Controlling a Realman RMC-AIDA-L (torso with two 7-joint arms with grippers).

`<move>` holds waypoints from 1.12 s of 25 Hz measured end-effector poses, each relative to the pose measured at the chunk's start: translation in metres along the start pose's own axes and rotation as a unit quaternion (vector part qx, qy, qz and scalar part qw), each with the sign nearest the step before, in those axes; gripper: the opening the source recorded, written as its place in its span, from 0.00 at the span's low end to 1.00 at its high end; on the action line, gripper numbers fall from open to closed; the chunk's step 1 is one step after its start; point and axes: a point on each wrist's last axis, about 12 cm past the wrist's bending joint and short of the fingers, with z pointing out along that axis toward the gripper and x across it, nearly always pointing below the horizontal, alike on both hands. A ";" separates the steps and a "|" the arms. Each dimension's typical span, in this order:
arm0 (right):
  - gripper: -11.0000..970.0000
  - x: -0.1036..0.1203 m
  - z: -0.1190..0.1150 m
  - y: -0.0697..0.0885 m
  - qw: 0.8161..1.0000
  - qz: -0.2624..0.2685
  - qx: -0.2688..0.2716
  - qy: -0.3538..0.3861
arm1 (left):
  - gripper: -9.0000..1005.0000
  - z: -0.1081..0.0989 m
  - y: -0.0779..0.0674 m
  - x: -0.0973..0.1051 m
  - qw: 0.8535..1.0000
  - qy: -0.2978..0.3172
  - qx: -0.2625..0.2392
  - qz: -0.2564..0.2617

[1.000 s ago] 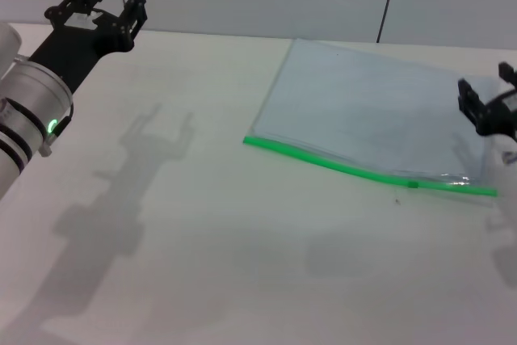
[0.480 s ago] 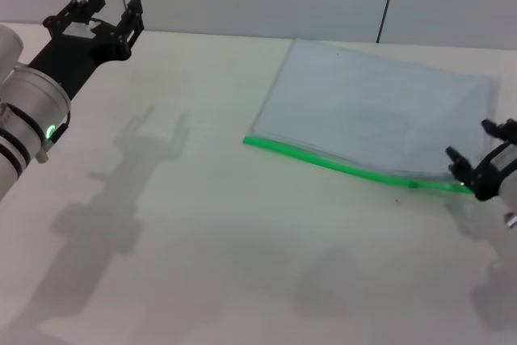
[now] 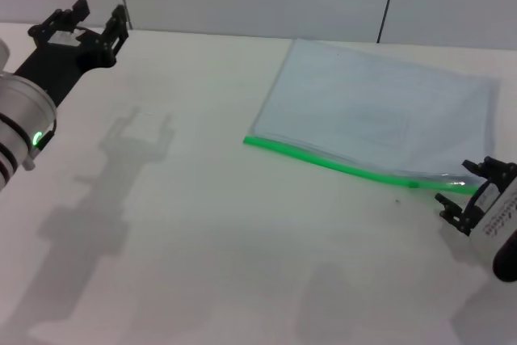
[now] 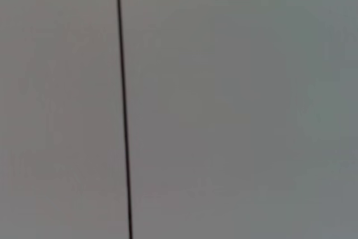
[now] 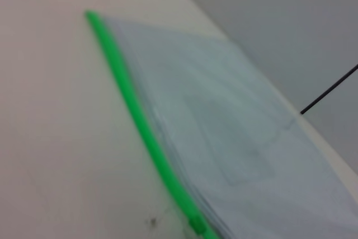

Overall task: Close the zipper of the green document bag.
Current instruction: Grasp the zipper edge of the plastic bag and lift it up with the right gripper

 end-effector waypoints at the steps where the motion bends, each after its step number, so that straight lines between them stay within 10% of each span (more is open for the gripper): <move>1: 0.63 0.001 0.000 0.000 1.000 -0.009 0.001 0.002 | 0.56 0.000 0.001 0.000 1.000 0.000 -0.002 0.000; 28: 0.62 0.029 0.005 -0.014 0.985 -0.159 0.064 0.024 | 0.56 -0.002 0.003 -0.001 1.000 -0.001 -0.007 -0.002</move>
